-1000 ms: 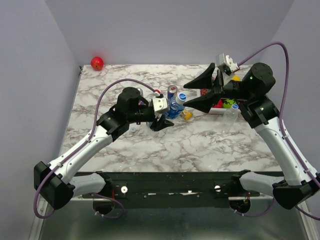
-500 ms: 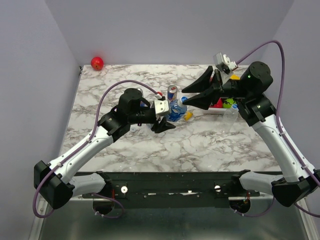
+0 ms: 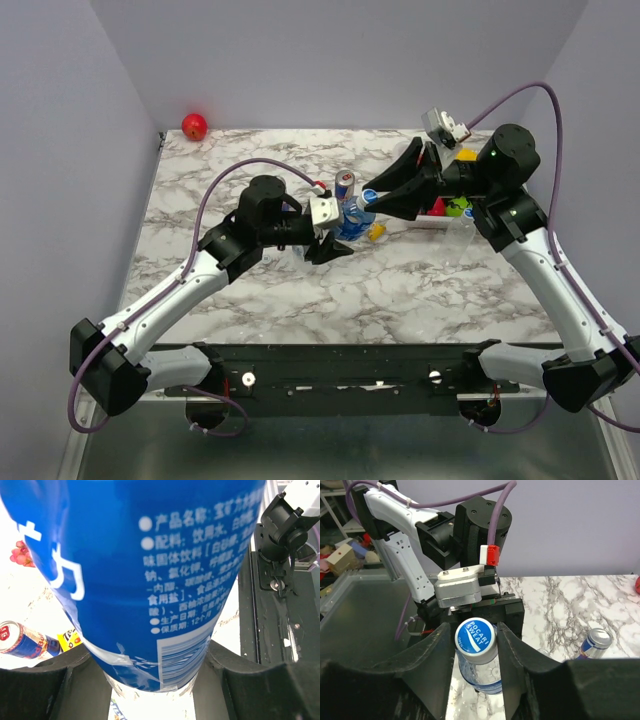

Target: Screw on the bottle caps

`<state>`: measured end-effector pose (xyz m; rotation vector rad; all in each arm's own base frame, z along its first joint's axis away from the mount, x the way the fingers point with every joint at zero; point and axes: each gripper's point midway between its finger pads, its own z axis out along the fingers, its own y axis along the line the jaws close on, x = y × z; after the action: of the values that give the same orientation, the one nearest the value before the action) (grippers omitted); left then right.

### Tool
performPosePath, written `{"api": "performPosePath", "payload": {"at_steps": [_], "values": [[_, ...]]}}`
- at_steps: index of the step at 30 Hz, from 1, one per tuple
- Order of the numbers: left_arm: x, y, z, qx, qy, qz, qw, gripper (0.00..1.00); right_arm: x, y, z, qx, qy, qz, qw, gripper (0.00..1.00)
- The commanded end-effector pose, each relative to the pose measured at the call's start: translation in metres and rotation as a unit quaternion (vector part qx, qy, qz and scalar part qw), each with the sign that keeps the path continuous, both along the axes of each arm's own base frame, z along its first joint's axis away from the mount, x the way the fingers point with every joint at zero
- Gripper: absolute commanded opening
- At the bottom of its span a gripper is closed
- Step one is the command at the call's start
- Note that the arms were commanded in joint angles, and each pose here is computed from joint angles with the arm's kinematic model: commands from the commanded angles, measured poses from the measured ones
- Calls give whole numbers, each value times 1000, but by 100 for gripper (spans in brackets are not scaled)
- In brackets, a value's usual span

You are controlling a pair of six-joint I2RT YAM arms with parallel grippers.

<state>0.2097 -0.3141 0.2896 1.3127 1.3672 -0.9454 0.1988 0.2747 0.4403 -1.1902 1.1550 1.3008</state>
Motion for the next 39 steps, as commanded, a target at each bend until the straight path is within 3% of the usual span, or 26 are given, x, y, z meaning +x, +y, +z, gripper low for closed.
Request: {"api": "performPosePath", "payload": {"at_steps": [1, 4, 8, 10, 13, 19, 20, 21, 22, 24, 25, 32, 39], "values": [[2, -5, 13, -18, -9, -1, 1000, 0, -5, 1, -1, 3, -4, 9, 1000, 47], [3, -6, 11, -16, -8, 2, 1000, 0, 0, 2, 0, 6, -4, -5, 1000, 39], [9, -11, 7, -15, -26, 38, 999, 0, 14, 0, 7, 19, -11, -59, 998, 18], [23, -11, 10, -17, -47, 105, 993, 0, 24, -2, 8, 20, -21, -96, 995, 12], [30, -17, 14, -30, -50, 166, 984, 0, 37, -6, 9, 22, -32, -140, 989, 9], [34, -25, 16, -33, -43, 185, 981, 0, 41, -9, 1, 7, -30, -158, 987, 9], [35, -24, 14, -26, -45, 188, 981, 10, 42, -10, 0, 5, -30, -161, 986, 8], [36, -22, 12, -20, -50, 189, 980, 29, 43, -12, -1, 3, -32, -167, 985, 8], [37, -20, 13, -12, -69, 187, 980, 61, 46, -14, -5, -6, -34, -177, 984, 8], [36, -10, 8, 6, -79, 192, 978, 82, 48, -18, -9, -17, -47, -191, 980, 7], [37, -6, 7, 17, -90, 187, 978, 99, 53, -21, -16, -30, -56, -205, 977, 7], [49, 46, -10, 87, -56, 204, 973, 99, 77, -41, -62, -77, -52, -243, 965, 4], [76, 88, 7, 75, -59, 278, 956, 99, 95, -63, -124, -130, -49, -267, 954, 3]]}}
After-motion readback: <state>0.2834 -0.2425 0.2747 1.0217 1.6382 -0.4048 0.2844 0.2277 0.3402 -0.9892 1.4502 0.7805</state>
